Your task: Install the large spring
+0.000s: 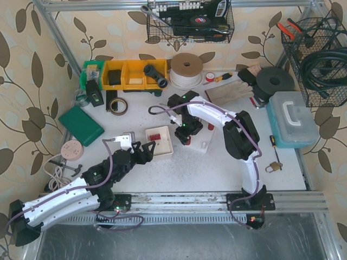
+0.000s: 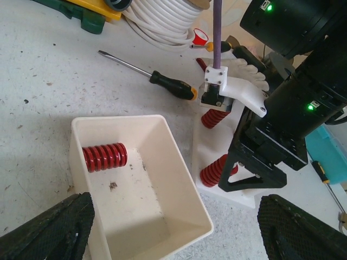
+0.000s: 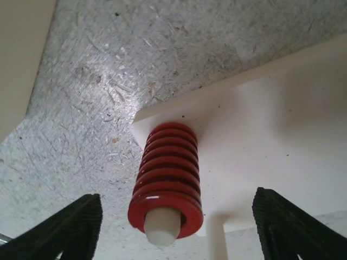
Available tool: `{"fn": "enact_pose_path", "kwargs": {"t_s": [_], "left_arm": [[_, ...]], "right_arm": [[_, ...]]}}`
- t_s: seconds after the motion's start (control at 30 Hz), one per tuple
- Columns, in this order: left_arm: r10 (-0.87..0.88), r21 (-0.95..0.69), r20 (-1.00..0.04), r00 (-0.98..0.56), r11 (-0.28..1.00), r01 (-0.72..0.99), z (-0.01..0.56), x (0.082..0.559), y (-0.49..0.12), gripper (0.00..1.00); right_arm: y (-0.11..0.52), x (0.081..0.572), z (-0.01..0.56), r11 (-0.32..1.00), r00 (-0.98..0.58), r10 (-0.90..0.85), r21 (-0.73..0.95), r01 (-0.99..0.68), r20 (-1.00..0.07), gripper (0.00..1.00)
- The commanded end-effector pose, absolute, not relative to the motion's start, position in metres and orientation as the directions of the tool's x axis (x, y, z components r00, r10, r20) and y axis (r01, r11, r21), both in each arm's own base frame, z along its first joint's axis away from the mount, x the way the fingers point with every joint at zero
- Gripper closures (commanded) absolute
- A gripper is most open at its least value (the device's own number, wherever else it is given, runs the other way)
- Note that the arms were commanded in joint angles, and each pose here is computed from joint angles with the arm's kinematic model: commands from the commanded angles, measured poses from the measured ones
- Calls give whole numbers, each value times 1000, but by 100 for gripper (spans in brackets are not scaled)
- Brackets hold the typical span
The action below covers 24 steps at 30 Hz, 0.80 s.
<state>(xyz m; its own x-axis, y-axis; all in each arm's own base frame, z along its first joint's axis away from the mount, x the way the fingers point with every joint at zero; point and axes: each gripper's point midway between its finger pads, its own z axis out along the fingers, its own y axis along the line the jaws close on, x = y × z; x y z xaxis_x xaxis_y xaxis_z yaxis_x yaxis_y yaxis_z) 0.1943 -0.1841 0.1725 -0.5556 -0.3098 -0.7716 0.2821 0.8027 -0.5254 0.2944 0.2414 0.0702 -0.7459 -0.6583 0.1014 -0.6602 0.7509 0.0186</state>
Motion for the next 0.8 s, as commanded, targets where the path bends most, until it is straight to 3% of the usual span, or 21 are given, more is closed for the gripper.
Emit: {"fn": "enact_pose_path", "kwargs": {"t_s": [0.0,0.17,0.3,0.53,0.6,0.7,0.77], "left_arm": [[-334,-534,-774,-538,801,270,184,197,-183,15],[-332,-533,-773,-540,802,269,184,197,-183,14],[-358,-551,-756,-547,800,237,182,196,-178,13],[-377,-540,-748,-547,824,171,181,196,-163,12],[-395,-538,-747,-535,831,138,183,195,-153,12],[-438,-531,-741,-509,846,43,183,193,-126,11],[-443,-514,-754,-485,858,17,187,191,-111,11]], "right_arm": [[237,295,78,762,-760,-646,-9,-648,72,21],[240,304,104,786,-785,-619,-29,-618,-40,22],[246,319,141,842,-819,-532,-34,-538,-214,27],[301,313,183,864,-811,-395,125,-487,-431,53],[322,308,183,856,-805,-375,163,-491,-460,65],[350,305,168,847,-809,-355,205,-491,-467,91],[365,306,156,841,-816,-351,229,-491,-459,96]]}}
